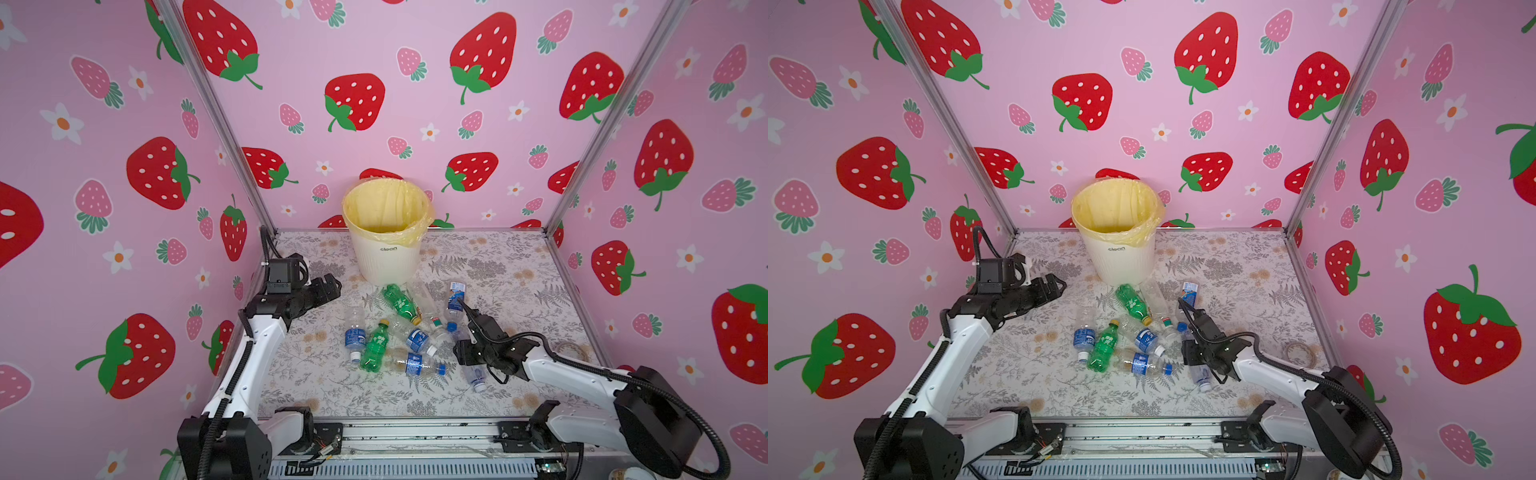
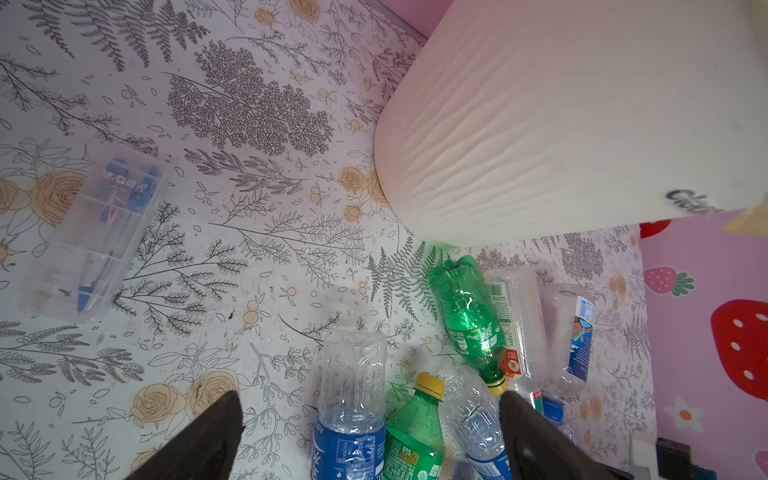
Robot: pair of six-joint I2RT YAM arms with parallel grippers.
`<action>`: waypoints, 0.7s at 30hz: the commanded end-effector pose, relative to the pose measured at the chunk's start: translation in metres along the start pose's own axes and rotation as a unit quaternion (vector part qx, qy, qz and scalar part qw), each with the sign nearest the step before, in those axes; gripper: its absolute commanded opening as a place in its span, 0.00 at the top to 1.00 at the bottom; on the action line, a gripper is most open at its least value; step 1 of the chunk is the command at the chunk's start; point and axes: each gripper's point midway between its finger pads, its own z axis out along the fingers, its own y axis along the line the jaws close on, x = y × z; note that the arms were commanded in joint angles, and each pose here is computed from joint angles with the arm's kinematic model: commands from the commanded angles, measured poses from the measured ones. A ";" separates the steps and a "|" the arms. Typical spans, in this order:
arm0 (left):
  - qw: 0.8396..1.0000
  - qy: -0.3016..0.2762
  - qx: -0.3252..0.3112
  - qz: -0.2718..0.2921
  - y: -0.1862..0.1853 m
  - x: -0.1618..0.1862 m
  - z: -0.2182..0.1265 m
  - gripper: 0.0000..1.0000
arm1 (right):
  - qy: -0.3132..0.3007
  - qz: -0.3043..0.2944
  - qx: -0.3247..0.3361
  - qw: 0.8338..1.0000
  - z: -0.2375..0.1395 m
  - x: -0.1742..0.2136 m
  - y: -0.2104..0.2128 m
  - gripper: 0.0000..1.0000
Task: Throw the plastic bottles in the bin
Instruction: 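Lower the right gripper onto the crushed clear bottle nearest the robot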
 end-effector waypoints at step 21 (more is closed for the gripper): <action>1.000 -0.003 0.007 -0.005 -0.001 -0.002 -0.001 0.02 | -0.086 0.040 -0.034 0.995 -0.053 -0.023 0.005 0.45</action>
